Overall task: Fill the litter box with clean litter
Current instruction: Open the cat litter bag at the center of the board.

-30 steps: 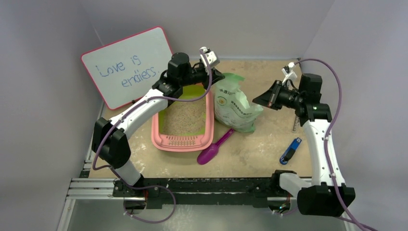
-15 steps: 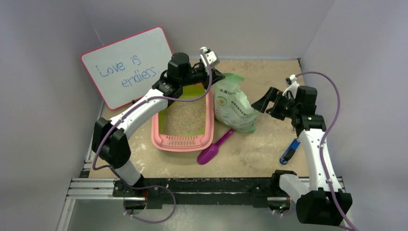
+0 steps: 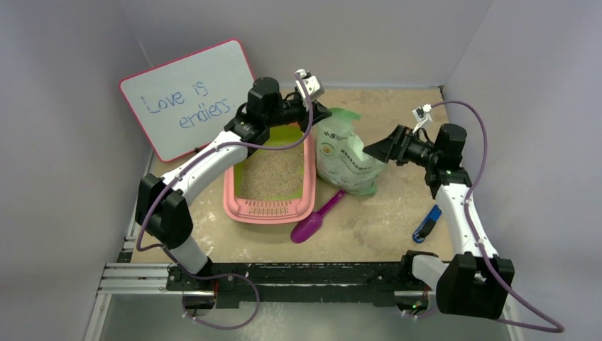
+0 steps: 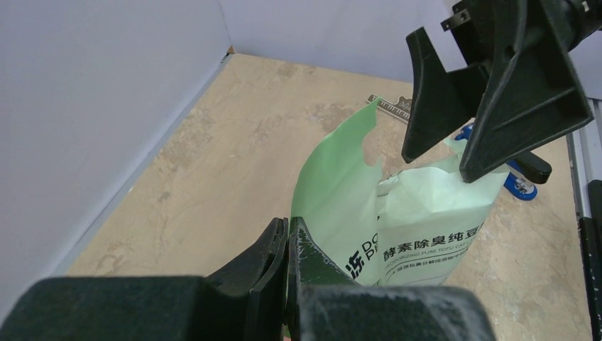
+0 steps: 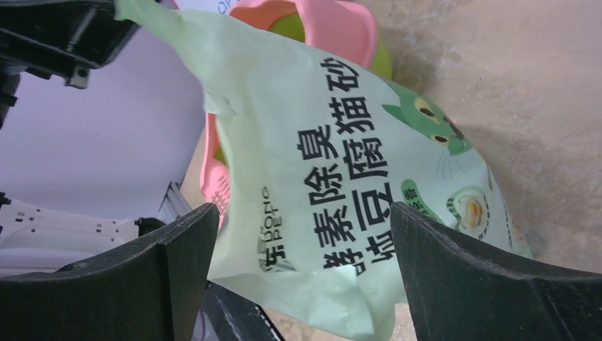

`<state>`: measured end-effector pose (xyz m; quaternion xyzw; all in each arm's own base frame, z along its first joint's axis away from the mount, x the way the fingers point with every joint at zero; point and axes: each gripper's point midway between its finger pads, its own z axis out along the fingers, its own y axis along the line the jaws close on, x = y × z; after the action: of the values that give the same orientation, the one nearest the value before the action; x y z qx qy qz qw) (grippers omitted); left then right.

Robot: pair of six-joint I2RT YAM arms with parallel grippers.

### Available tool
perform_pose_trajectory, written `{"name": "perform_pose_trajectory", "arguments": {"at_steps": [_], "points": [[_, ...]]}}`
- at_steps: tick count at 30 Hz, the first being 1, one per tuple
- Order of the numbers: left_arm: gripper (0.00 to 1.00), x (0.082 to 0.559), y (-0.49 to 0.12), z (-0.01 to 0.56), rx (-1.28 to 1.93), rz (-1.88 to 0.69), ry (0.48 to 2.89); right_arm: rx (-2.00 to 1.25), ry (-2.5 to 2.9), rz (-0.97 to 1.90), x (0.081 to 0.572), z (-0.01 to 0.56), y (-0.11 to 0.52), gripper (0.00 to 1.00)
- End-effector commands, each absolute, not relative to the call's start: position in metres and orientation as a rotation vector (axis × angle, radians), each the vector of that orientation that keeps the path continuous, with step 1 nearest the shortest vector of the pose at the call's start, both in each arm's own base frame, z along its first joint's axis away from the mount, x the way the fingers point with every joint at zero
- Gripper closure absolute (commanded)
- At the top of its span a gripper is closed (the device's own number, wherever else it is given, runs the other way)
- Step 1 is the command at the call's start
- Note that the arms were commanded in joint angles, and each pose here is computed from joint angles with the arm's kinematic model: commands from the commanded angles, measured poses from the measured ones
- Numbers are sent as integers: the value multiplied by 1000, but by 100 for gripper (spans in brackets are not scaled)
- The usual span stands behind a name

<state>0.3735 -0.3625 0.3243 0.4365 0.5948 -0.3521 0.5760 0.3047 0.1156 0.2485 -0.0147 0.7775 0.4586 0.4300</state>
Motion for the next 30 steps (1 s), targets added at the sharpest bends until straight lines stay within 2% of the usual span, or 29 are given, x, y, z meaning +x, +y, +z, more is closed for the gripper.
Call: {"name": "perform_pose_trajectory", "arguments": {"at_steps": [1,4,10,13,18,27,29,30], "points": [[100,362,-354,396,1008,-769,1204,-147,1923,1124,296,258,117,5],[100,362,-355,396,1011,-772,1201,-183,1850,1056,295,262,114,1],[100,363,-357,394,1017,-787,1206,-235,1642,1025,290,294,114,1],[100,363,-358,394,1016,-786,1205,-308,1625,984,286,287,114,1],[100,361,-356,398,1016,-782,1198,-250,1700,830,296,249,97,1],[100,364,-358,400,1011,-784,1193,-433,1553,1095,256,254,131,5],[100,364,-359,401,1011,-786,1192,-441,1558,1093,258,253,130,9],[100,364,-359,401,1012,-789,1190,-429,1570,1087,263,251,129,14]]}}
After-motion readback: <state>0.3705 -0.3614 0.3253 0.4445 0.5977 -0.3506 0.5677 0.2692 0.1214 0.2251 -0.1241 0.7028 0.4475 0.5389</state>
